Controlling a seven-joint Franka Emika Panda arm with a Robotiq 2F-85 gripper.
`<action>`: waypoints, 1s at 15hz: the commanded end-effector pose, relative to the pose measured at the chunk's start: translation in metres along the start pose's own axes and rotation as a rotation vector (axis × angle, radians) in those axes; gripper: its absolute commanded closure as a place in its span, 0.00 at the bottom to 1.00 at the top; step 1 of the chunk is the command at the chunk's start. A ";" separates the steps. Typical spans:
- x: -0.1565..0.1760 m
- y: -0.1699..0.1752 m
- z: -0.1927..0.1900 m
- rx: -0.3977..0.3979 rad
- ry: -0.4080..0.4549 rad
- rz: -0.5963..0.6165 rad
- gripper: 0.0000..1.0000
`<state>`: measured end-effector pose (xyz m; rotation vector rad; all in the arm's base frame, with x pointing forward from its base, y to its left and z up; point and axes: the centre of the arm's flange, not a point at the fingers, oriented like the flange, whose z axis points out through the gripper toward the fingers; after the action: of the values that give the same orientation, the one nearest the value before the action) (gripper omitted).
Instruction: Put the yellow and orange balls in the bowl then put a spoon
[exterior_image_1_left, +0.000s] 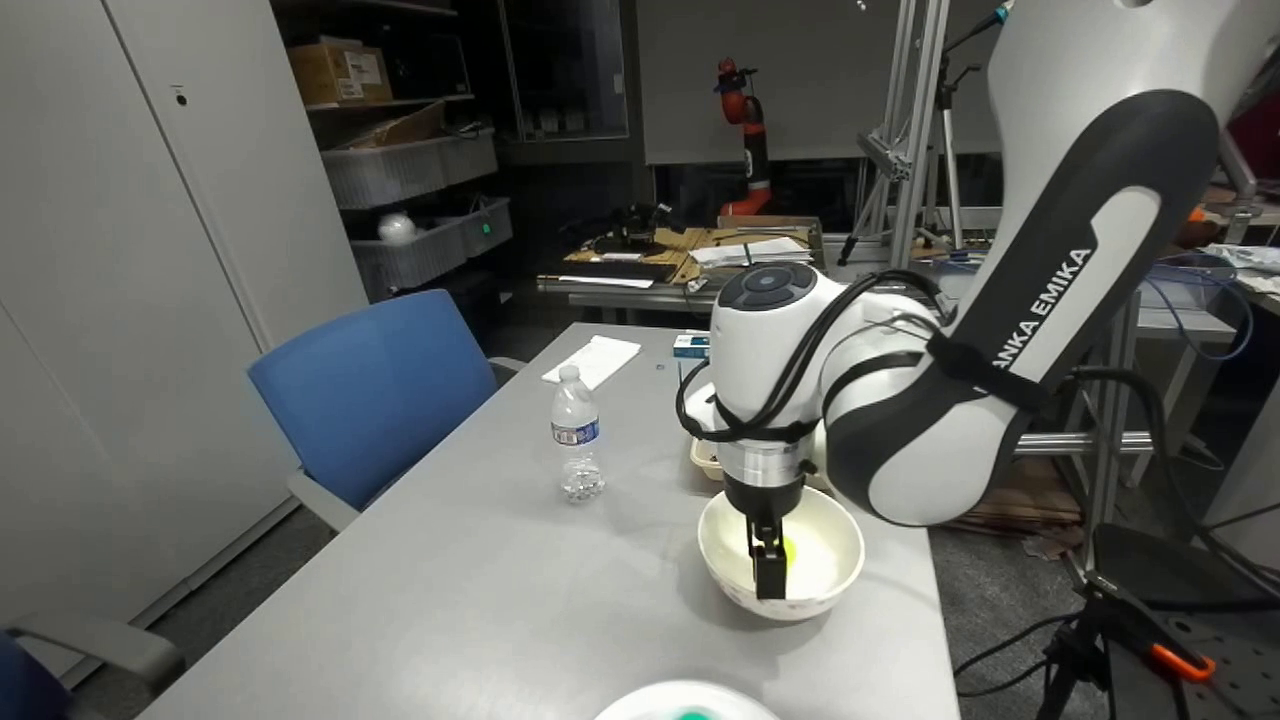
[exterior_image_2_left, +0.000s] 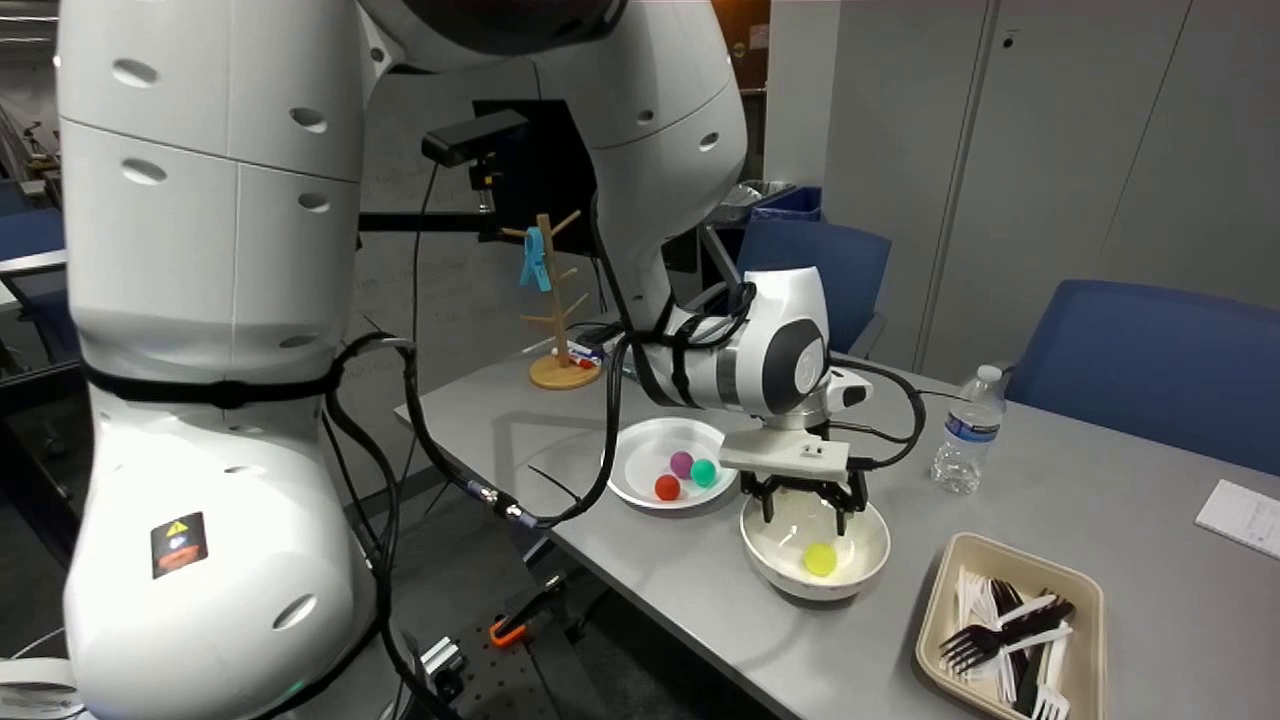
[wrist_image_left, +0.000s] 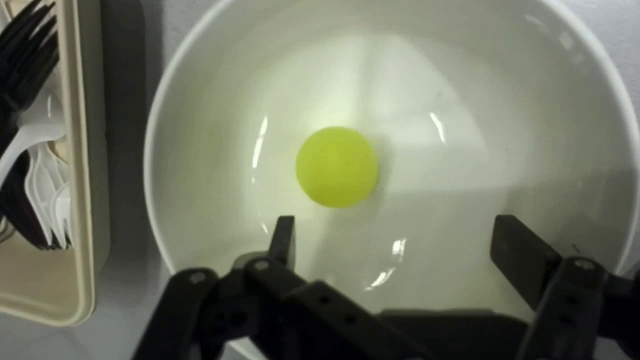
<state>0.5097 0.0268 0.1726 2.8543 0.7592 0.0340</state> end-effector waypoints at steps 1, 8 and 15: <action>0.004 -0.007 -0.024 -0.029 -0.020 -0.035 0.00; 0.022 -0.045 -0.080 0.048 -0.043 -0.100 0.00; 0.036 -0.099 -0.089 0.152 -0.033 -0.148 0.00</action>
<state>0.4910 0.1334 0.2393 2.8875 0.9741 -0.0622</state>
